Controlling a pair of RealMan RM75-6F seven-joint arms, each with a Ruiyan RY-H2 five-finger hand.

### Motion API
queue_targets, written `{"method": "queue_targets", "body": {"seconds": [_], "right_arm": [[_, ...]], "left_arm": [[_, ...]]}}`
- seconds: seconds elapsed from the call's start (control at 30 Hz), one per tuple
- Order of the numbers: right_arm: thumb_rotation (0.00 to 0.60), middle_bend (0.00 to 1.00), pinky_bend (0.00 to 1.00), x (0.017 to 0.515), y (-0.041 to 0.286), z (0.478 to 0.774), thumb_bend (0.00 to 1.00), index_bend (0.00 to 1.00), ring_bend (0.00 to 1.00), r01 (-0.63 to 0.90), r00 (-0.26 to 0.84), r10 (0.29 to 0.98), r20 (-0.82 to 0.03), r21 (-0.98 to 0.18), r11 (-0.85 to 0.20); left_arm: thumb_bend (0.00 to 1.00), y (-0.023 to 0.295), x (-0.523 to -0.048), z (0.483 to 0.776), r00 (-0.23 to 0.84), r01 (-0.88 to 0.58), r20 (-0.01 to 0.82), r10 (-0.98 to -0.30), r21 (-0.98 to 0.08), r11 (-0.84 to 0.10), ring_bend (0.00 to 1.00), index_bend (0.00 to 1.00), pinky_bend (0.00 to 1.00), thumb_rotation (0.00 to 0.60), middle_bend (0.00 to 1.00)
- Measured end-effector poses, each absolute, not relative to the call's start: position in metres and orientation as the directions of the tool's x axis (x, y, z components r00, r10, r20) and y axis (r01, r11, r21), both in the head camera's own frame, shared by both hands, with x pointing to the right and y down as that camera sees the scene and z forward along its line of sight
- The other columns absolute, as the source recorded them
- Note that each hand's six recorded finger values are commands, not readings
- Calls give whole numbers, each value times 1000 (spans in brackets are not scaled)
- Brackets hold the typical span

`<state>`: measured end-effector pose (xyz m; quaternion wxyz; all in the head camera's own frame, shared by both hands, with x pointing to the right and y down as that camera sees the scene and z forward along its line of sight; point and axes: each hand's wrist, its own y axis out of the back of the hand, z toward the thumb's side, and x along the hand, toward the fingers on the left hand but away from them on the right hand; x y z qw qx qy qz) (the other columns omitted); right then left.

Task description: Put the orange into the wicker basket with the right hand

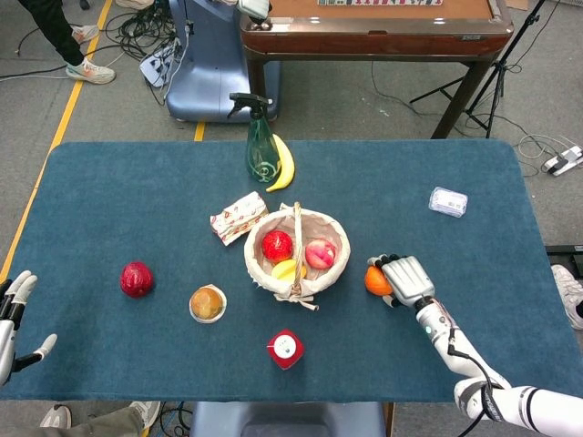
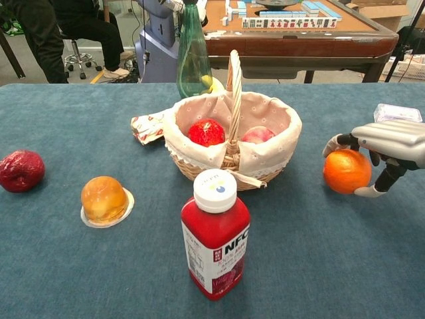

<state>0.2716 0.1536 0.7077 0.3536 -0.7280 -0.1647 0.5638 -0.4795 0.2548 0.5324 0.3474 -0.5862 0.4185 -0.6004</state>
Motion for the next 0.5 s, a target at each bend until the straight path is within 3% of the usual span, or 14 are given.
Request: {"method": "queue_targets", "body": {"seconds": [0.3,0.5], "right_arm": [[600,362,483,269,128,646,369,397,305,-53,367,741,-562,-808,-586],[600,360,482,251,110,618,367,397,305,-4,409,764,-499,-838,-545]], "left_arm": [[246,254,-481,533,-72,-73,414,-907,-910,-409,0,39,40,600,0],[246,253,-480,534,-69,-75,412,-909,-910,-407,0,39,40,600,0]]}}
